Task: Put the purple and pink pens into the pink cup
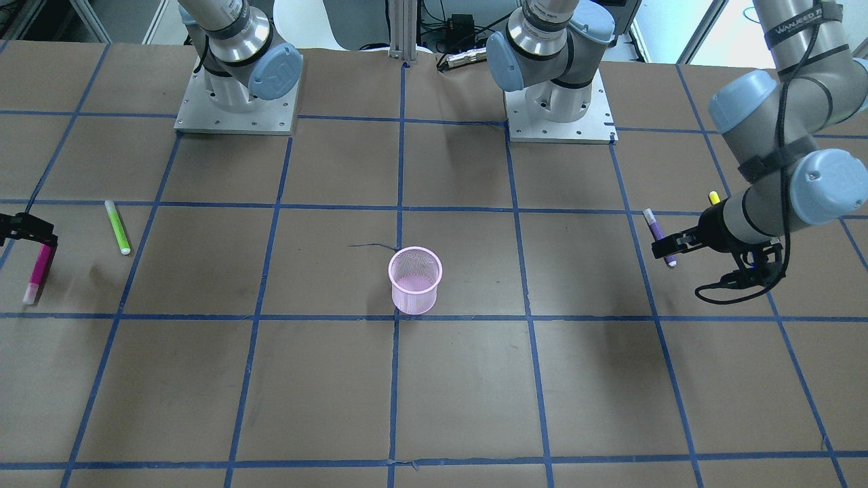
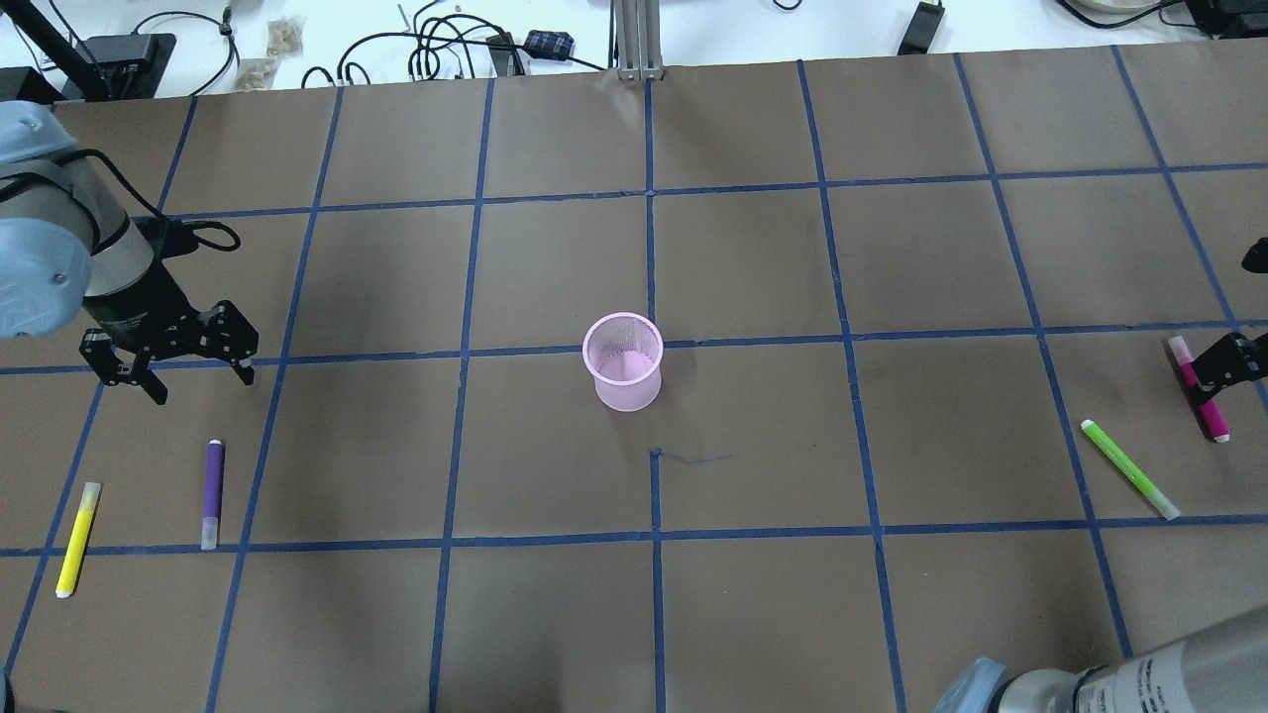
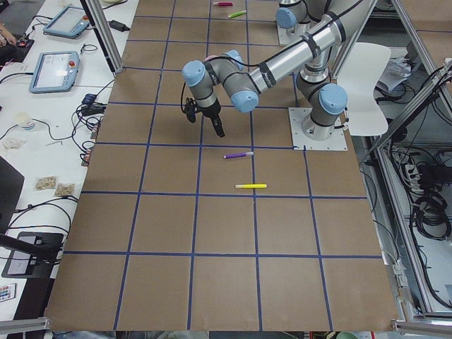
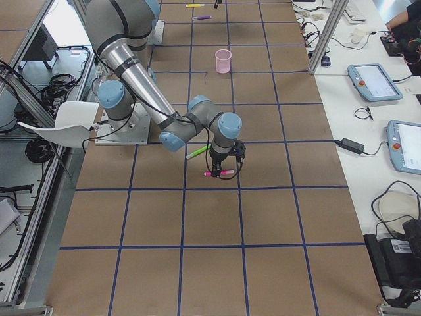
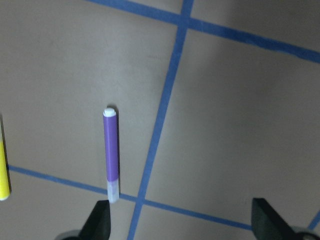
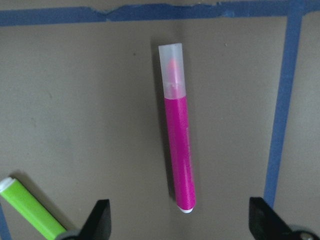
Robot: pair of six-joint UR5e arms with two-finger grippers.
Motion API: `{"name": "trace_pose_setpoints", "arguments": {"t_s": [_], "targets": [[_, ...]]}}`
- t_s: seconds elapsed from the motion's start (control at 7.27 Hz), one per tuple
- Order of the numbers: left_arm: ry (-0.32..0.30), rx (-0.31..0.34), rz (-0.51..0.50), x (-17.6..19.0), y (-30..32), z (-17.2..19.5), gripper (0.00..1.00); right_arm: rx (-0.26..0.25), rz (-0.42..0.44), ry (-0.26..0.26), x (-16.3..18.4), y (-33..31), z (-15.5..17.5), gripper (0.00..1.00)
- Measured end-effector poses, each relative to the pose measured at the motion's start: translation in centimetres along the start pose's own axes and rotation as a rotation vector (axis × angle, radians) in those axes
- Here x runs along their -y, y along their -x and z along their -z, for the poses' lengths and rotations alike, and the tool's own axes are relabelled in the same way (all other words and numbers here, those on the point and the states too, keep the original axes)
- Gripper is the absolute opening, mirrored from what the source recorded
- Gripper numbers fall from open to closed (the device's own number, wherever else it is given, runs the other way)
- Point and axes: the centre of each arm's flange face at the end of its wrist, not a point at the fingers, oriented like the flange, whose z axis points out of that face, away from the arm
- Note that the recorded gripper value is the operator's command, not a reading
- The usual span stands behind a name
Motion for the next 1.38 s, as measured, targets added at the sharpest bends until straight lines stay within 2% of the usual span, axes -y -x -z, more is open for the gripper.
{"name": "trace_pose_setpoints", "arguments": {"t_s": [0.28,0.55,0.83,1.1,1.38], "targets": [[-0.011,-0.011,-0.006,1.9,2.8,-2.3,1.0,0.019,-0.043,0.025,0.5,-0.2,-1.9,0.84],[0.023,-0.028,0.001,2.6,4.3,-4.9,1.0,0.029,-0.074,0.038,0.8,-0.3,-2.8,0.74],[0.064,-0.052,0.006,2.9,5.9,-7.2,1.0,0.033,-0.097,0.044,0.9,-0.4,-3.2,0.37],[0.074,-0.059,0.002,3.1,6.2,-7.9,1.0,0.037,-0.11,0.05,1.0,-0.4,-3.6,0.0],[0.078,-0.069,0.002,3.2,6.2,-8.2,0.99,0.036,-0.117,0.049,1.0,-0.4,-3.5,0.0]]}}
